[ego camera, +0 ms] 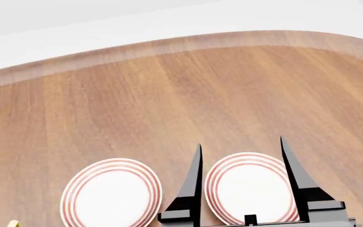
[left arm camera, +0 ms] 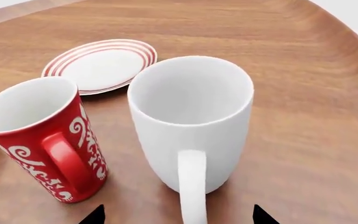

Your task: Put the white mug on the left plate.

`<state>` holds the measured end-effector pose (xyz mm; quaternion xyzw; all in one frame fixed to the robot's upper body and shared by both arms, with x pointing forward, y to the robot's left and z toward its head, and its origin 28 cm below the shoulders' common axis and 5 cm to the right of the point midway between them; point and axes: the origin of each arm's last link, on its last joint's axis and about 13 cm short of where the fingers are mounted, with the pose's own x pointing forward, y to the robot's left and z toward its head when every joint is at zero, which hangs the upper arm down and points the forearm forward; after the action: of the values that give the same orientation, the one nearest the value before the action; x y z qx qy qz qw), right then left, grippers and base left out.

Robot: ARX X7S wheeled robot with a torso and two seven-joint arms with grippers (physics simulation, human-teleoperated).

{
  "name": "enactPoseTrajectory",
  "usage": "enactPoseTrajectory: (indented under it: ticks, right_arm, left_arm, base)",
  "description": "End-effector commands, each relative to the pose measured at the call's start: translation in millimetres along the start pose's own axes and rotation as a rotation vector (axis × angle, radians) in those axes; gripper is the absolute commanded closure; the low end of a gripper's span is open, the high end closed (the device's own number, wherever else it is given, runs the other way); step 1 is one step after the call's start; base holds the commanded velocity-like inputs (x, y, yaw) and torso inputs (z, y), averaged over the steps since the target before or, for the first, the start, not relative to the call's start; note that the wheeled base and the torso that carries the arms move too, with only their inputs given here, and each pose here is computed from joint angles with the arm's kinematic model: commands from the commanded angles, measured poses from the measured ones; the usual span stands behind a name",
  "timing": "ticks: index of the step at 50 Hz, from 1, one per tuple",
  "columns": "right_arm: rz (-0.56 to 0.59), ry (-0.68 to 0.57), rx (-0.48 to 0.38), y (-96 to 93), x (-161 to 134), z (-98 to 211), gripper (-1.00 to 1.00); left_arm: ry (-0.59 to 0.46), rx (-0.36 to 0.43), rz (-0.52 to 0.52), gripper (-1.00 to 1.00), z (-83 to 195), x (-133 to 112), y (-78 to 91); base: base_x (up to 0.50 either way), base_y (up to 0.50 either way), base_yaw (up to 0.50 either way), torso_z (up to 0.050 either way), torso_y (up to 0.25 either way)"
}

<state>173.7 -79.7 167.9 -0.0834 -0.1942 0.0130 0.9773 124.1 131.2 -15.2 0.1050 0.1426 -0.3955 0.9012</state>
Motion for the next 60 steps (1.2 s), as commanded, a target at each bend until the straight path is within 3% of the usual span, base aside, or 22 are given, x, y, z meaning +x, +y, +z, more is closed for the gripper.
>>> enactPoseTrajectory:
  ticks: [1,60]
  right_arm:
    - [0.003,0.001,0.003,-0.1,0,-1,-1.0]
    - [0.002,0.001,0.004,-0.1,0,-1,-1.0]
  left_arm:
    - [0.0,0.002,0.001,-1.0,1,7,-2.7]
    - [0.051,0.0,-0.012,-1.0,-13,29,-10.1]
  base:
    - [0.0,0.0,0.0,0.0,0.0]
    - [0.0,0.0,0.0,0.0,0.0]
